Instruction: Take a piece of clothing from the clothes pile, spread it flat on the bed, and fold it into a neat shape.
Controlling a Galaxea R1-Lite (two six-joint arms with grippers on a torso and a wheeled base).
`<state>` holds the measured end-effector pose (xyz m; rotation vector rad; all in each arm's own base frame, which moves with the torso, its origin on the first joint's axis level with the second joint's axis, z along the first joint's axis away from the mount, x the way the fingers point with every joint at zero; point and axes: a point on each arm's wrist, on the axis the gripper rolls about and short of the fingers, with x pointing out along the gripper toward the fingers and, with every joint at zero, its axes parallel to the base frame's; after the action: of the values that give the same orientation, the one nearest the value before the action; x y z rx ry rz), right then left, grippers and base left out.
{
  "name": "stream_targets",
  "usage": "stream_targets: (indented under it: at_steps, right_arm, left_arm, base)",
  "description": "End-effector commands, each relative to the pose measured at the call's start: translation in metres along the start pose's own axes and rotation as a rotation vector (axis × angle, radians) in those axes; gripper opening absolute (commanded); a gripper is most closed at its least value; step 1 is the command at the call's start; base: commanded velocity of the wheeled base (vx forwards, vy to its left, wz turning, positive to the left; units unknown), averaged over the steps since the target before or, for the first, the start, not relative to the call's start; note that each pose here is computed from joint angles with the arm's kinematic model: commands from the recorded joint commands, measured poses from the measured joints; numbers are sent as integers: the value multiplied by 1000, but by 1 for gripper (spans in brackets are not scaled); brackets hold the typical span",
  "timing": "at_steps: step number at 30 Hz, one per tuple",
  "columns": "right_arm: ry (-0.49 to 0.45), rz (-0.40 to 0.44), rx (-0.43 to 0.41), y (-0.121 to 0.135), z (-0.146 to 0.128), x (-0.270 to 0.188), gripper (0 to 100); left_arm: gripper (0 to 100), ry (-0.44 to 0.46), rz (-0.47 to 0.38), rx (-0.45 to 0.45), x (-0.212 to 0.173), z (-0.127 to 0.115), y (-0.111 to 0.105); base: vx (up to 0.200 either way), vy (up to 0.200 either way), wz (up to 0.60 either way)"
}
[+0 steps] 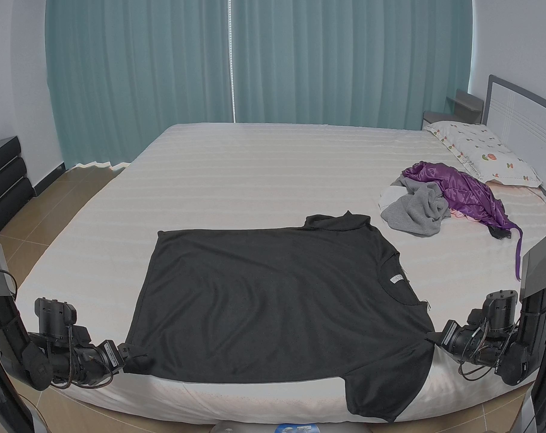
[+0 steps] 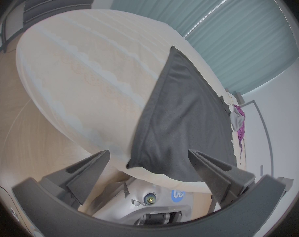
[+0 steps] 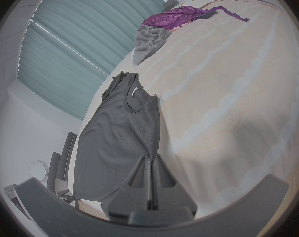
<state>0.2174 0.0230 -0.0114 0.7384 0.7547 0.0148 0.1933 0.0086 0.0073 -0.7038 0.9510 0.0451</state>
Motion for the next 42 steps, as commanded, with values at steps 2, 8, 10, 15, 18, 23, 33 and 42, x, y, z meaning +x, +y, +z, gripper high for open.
stream_targets:
  at_steps: [2,8,10,15,18,23,33,42]
  right_arm:
    - [19,-14,6,-2,-4,-2,0]
    - [19,-14,6,-2,-4,-2,0]
    - [19,-14,6,-2,-4,-2,0]
    - [19,-14,6,-2,-4,-2,0]
    - [18,-13,5,-2,-4,-2,0]
    - [16,-11,5,-2,-3,-2,0]
    - [15,-11,6,-2,-3,-3,0]
    - [9,-7,5,-2,-2,-2,0]
  left_arm:
    - [100,38,-23,-1,3,-2,1]
    - [100,72,-3,-11,14,-5,4]
    - [100,70,-4,-11,15,-5,3]
    - [100,67,-18,-50,14,-5,-1]
    - [100,55,-42,-73,13,-5,-7]
    - [100,39,-56,-90,14,-4,-10]
    - [0,-19,-2,-97,11,-1,-4]
    - [0,-34,7,-91,9,-1,-4]
  base:
    - [0,0,0]
    - [0,0,0]
    - [0,0,0]
    - [0,0,0]
    - [0,0,0]
    - [0,0,0]
    - [0,0,0]
    - [0,0,0]
